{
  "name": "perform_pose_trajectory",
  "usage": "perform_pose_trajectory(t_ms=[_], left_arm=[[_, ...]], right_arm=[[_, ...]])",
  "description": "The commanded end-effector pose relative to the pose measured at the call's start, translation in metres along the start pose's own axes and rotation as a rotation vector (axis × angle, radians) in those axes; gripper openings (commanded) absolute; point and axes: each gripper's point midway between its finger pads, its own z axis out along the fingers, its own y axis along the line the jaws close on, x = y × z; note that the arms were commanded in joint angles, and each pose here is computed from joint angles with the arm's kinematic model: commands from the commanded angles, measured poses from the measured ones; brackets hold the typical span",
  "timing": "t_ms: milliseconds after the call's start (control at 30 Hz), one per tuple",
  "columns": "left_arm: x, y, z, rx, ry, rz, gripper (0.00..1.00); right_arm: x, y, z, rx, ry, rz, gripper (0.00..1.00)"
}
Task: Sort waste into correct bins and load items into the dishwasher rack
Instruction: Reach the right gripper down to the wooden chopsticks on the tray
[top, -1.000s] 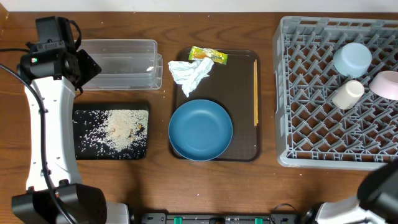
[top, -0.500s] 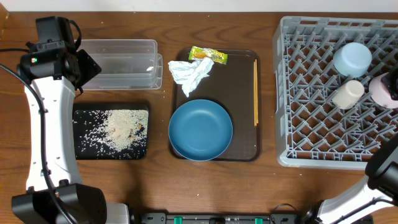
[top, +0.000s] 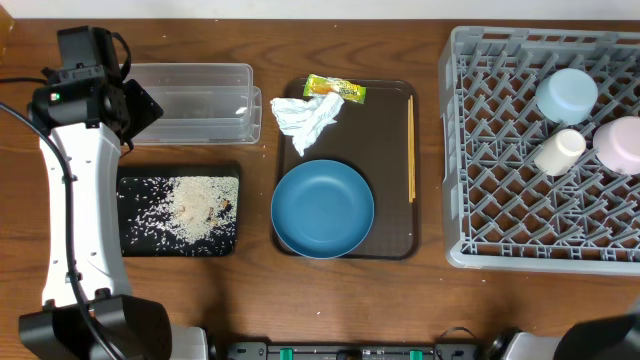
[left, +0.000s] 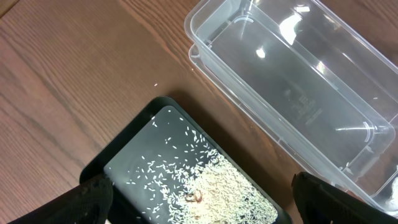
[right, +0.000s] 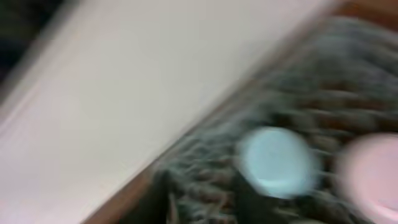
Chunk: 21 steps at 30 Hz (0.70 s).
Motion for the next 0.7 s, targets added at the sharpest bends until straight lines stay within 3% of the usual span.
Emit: perform_pose_trajectory(t_ms=[0,100,233,467,533,667], left_arm=[[-0.004,0.002,-0.003,-0.002,-0.011,-0.013,0.95],[-0.004,0.002,-0.003,-0.002,-0.011,-0.013,0.95],[-0.004,0.002,-0.003,-0.002,-0.011,-0.012,0.95],[-0.004,0.002,-0.003,-0.002,-0.011,-0.013,0.95],[-0.004,0.002,-0.003,-0.002,-0.011,-0.012,0.95],[-0.004,0.002,-0.003,-0.002,-0.011,-0.012,0.95]], right_arm=[[0.051,0.081,0.002,-0.277,0.173,-0.105,0.54],[0.091,0.119,0.011,-0.335,0.240,-0.237,0.58],[0.132,0.139,0.024,-0.218,0.299,-0.329,0.54],[0.195,0.175,0.029,-0.110,0.544,-0.590,0.64],[0.215,0.175,0.033,-0.052,0.620,-0.637,0.70],[0.268,0.181,0.043,-0.060,0.754,-0.704,0.94]])
